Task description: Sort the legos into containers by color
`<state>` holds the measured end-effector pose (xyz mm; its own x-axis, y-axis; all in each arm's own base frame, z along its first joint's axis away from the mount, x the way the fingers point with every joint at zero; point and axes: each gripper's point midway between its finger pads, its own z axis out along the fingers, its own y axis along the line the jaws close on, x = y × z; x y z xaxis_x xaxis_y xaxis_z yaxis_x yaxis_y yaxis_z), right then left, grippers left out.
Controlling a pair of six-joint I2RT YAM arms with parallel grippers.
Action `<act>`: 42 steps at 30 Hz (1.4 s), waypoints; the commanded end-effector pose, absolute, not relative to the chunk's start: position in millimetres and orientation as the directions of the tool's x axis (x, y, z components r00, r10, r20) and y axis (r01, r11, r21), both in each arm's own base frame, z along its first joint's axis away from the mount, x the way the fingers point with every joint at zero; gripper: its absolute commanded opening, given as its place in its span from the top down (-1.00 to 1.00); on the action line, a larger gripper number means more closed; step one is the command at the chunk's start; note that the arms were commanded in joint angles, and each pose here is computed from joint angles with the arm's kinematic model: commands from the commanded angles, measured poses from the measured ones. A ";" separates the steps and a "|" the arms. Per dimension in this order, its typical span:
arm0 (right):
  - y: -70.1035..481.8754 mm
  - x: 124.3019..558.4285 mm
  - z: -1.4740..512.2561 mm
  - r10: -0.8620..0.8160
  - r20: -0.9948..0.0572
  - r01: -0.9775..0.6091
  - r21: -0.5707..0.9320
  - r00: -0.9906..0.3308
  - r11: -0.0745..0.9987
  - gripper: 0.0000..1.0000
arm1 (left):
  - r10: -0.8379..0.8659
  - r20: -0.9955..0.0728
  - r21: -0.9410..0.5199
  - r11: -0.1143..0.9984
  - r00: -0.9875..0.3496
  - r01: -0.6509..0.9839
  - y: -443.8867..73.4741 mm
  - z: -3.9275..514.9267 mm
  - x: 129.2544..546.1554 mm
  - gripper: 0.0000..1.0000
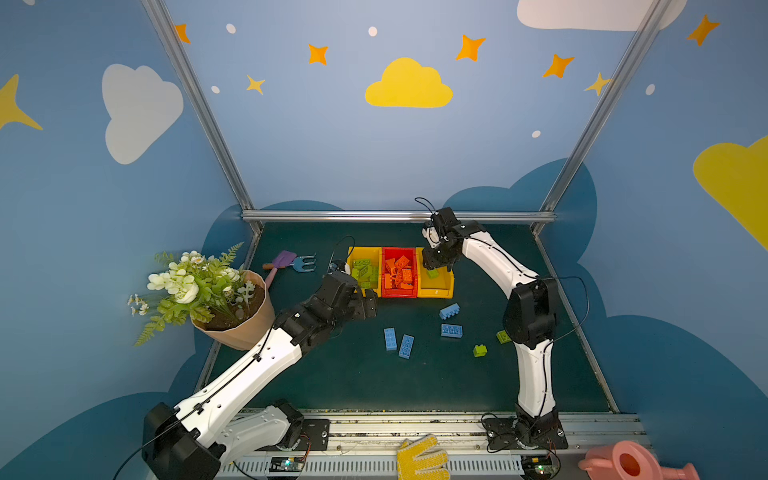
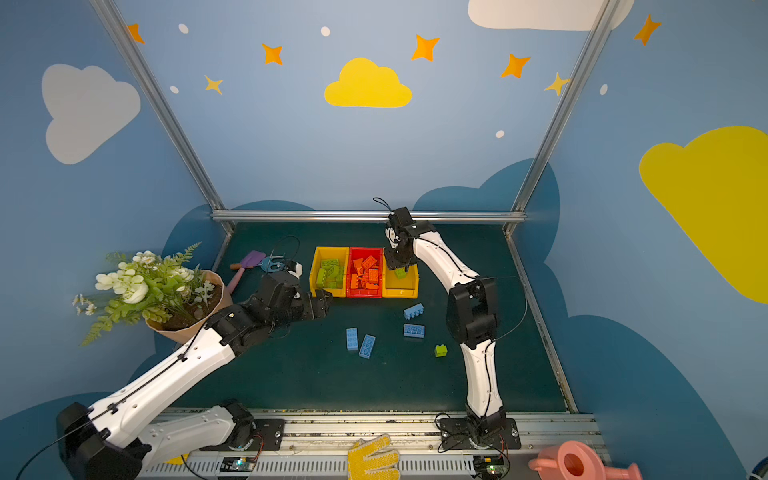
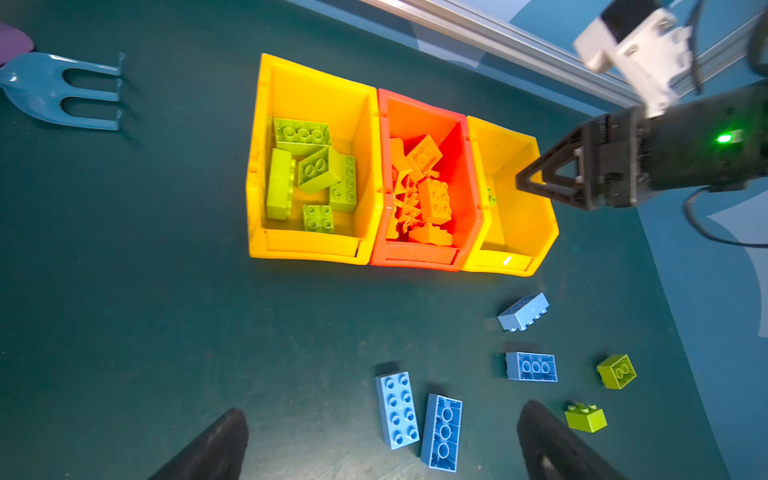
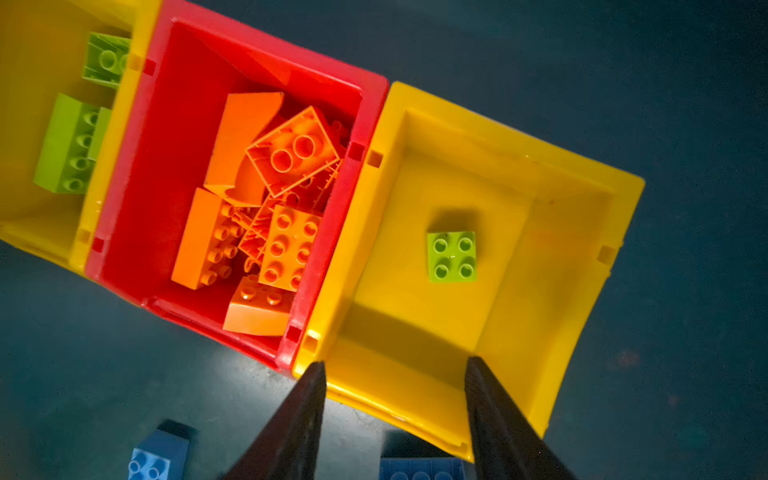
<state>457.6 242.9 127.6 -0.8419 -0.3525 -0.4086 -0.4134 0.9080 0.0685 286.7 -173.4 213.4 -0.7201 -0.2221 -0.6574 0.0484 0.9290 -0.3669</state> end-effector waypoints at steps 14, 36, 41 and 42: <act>229.4 483.2 70.8 -0.374 -0.324 -0.394 -0.004 -0.869 0.919 -0.26 | -0.179 -0.679 -0.331 0.940 -0.712 0.080 -186.5 226.3 300.5 -1.00; 223.2 475.7 23.9 -0.357 -0.194 -0.367 0.022 -0.914 0.930 -0.16 | -0.155 -0.679 -0.303 0.949 -0.718 0.082 -180.7 224.2 302.5 -1.00; 216.2 474.7 10.8 -0.352 -0.151 -0.354 -0.012 -0.924 0.935 -0.19 | -0.154 -0.675 -0.308 0.948 -0.721 0.086 -182.0 222.9 303.5 -1.00; 215.1 474.1 8.8 -0.352 -0.142 -0.352 -0.022 -0.925 0.936 -0.20 | -0.151 -0.675 -0.308 0.947 -0.723 0.089 -182.9 222.7 303.1 -1.00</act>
<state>492.4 232.5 50.1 -0.8943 -0.3441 -0.2860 -0.3646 0.9310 0.0199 302.0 -182.7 218.2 -0.7262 -0.1612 -0.6684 0.0784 0.9464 -0.3133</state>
